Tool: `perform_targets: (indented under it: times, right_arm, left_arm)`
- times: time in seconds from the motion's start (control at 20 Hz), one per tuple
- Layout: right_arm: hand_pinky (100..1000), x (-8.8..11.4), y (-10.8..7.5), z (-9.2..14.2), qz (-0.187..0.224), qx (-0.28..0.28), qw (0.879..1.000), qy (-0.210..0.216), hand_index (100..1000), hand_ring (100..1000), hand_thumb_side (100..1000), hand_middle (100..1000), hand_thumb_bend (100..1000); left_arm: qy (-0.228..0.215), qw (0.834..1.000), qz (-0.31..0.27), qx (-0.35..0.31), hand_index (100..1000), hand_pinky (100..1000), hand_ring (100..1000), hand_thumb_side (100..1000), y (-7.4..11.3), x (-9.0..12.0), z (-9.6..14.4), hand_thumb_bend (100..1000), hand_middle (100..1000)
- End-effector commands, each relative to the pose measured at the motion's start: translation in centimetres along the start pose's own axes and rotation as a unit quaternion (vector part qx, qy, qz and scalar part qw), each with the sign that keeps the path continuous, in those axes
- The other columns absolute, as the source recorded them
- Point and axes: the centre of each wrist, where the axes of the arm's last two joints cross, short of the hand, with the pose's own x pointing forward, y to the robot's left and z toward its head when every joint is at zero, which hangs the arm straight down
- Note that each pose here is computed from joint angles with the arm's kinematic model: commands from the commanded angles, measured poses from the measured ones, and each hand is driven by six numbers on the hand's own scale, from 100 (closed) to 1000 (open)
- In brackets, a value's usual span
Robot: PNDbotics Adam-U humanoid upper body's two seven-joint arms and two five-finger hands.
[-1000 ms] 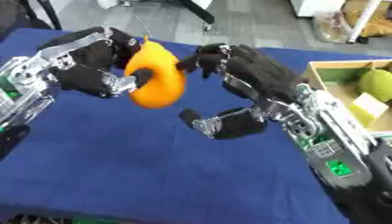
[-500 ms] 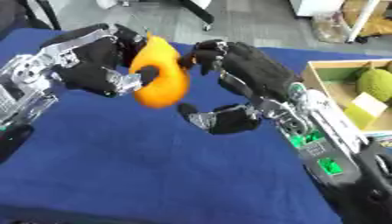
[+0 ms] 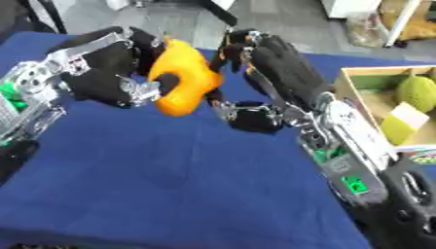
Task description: Pick up the objects with one hand, pass them to the other hand, and then place them into the box on the other side of the table.
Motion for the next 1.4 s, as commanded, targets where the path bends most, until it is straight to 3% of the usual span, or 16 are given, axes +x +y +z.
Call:
perform_targets:
  times: [0.05, 0.3, 0.4, 0.45, 0.55, 0.7, 0.9, 1.1, 1.4]
  right_arm:
    - [572, -0.4, -0.2, -0.2, -0.009, -0.044, 0.999, 0.016, 393, 494, 100, 495, 100]
    - [564, -0.8, 0.3, 0.1, -0.027, -0.081, 0.996, 0.030, 313, 481, 100, 477, 100]
    - [566, -1.0, 0.3, 0.3, -0.027, -0.087, 0.995, 0.032, 299, 482, 100, 478, 100]
    - [568, -1.2, 0.3, 0.4, -0.026, -0.089, 0.995, 0.033, 297, 482, 100, 478, 100]
    - [571, -1.5, 0.1, 0.7, -0.022, -0.091, 0.995, 0.034, 297, 484, 100, 480, 100]
    - [573, -2.2, -0.7, 1.1, -0.012, -0.097, 0.994, 0.039, 297, 485, 100, 481, 100]
    - [573, -3.7, -2.3, 2.2, 0.004, -0.106, 0.992, 0.071, 291, 483, 100, 479, 100]
    - [568, -6.2, -4.0, 4.2, 0.026, -0.126, 0.982, 0.139, 285, 479, 100, 476, 100]
    - [573, -11.9, -6.2, 7.8, 0.081, -0.166, 0.945, 0.272, 286, 481, 100, 479, 100]
  left_arm:
    - [-0.013, 1.000, -0.010, 0.003, 459, 594, 445, 107, 0.2, 0.9, 0.1, 206, 401]
    - [-0.008, 1.000, -0.016, 0.018, 482, 601, 464, 119, 0.6, 0.6, 0.5, 227, 428]
    - [-0.007, 0.999, -0.021, 0.027, 524, 619, 500, 206, 0.9, 0.5, 0.8, 307, 468]
    - [-0.007, 0.999, -0.024, 0.033, 549, 631, 523, 311, 1.1, 0.4, 1.0, 392, 493]
    - [-0.011, 0.998, -0.033, 0.049, 600, 658, 570, 439, 1.6, 0.4, 1.5, 519, 547]
    - [-0.022, 0.994, -0.057, 0.090, 670, 693, 627, 528, 2.7, 0.2, 2.4, 641, 622]
    - [-0.020, 0.986, -0.071, 0.150, 679, 699, 648, 545, 4.1, -0.9, 3.5, 651, 648]
    - [-0.017, 0.978, -0.071, 0.198, 673, 699, 645, 549, 5.0, -1.7, 4.6, 632, 643]
    - [-0.016, 0.970, -0.067, 0.235, 661, 693, 628, 551, 5.4, -2.1, 5.8, 609, 626]
